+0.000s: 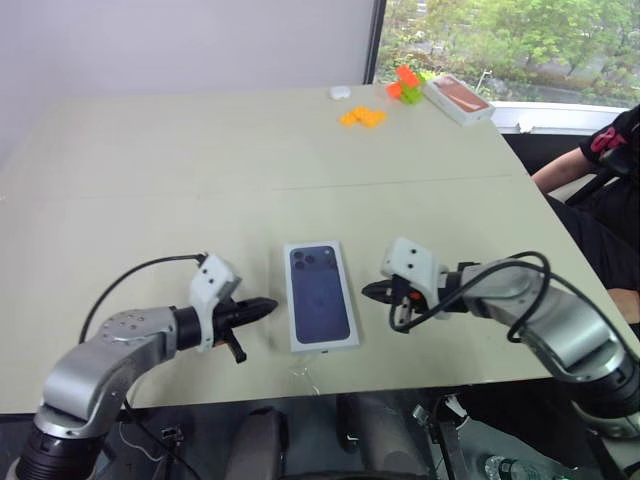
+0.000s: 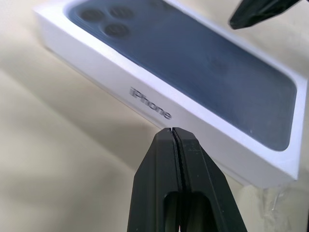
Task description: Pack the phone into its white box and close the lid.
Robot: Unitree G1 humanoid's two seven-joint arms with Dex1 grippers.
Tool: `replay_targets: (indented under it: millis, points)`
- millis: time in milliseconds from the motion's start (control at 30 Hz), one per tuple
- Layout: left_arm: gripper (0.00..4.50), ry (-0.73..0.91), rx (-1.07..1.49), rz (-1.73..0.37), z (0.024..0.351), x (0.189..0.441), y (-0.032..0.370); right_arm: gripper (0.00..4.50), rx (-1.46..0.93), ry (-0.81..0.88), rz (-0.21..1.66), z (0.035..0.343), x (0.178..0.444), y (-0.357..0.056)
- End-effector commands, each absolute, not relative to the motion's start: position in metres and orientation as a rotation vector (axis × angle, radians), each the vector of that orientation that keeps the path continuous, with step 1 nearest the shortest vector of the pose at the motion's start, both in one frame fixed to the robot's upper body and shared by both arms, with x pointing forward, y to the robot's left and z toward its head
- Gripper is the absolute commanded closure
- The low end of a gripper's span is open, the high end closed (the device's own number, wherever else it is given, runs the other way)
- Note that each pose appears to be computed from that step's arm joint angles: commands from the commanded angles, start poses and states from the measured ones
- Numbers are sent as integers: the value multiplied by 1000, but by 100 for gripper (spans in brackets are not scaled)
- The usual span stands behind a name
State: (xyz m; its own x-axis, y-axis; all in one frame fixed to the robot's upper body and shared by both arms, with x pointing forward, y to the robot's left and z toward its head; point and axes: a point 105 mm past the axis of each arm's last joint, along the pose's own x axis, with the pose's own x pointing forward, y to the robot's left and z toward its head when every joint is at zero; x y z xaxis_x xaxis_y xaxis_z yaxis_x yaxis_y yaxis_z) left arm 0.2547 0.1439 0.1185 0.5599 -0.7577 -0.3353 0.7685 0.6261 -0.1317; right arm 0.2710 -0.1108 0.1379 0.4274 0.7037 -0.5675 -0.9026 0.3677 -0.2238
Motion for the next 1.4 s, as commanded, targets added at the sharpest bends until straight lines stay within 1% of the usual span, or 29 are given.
replay_targets:
  millis: [33,133,267,333,467,633,767,833,867,933,1033,1067,1133,1200,1233,1333,1400]
  points:
    - [445,262,-1,-826,146,274,154,450,-539,295,1170,166,255,-103]
    - [445,208,-1,-791,154,295,141,450,-484,306,1258,160,239,-88]
    - [445,235,65,-799,142,311,116,450,-462,350,1304,142,228,-75]
    - [445,241,99,-815,137,313,109,450,-451,365,1316,139,225,-73]
    - [445,338,176,-841,110,314,103,450,-386,466,1306,125,227,-70]
    - [445,409,211,-866,95,311,102,450,-380,572,1259,104,230,-76]
    - [445,447,233,-870,85,308,105,450,-373,615,1225,97,232,-79]
    - [445,446,236,-862,83,308,106,450,-382,602,1210,99,234,-79]
    - [445,405,223,-859,89,310,105,450,-380,566,1207,104,236,-78]
    - [445,285,116,-831,113,316,106,450,-357,455,1178,121,245,-76]
    - [445,170,-35,-748,142,323,126,450,-363,332,1101,140,259,-80]
    - [445,128,-55,-702,152,324,140,450,-341,259,1052,152,268,-84]
    - [445,75,-45,-615,163,322,167,450,-318,175,920,165,287,-102]
    - [445,68,4,-496,162,317,202,450,-279,155,808,170,305,-123]
    - [445,74,22,-450,160,315,216,450,-256,155,780,170,310,-129]
    - [445,95,63,-368,154,309,246,450,-214,134,712,173,324,-137]
    - [445,105,75,-287,148,299,266,450,-161,113,606,174,338,-159]
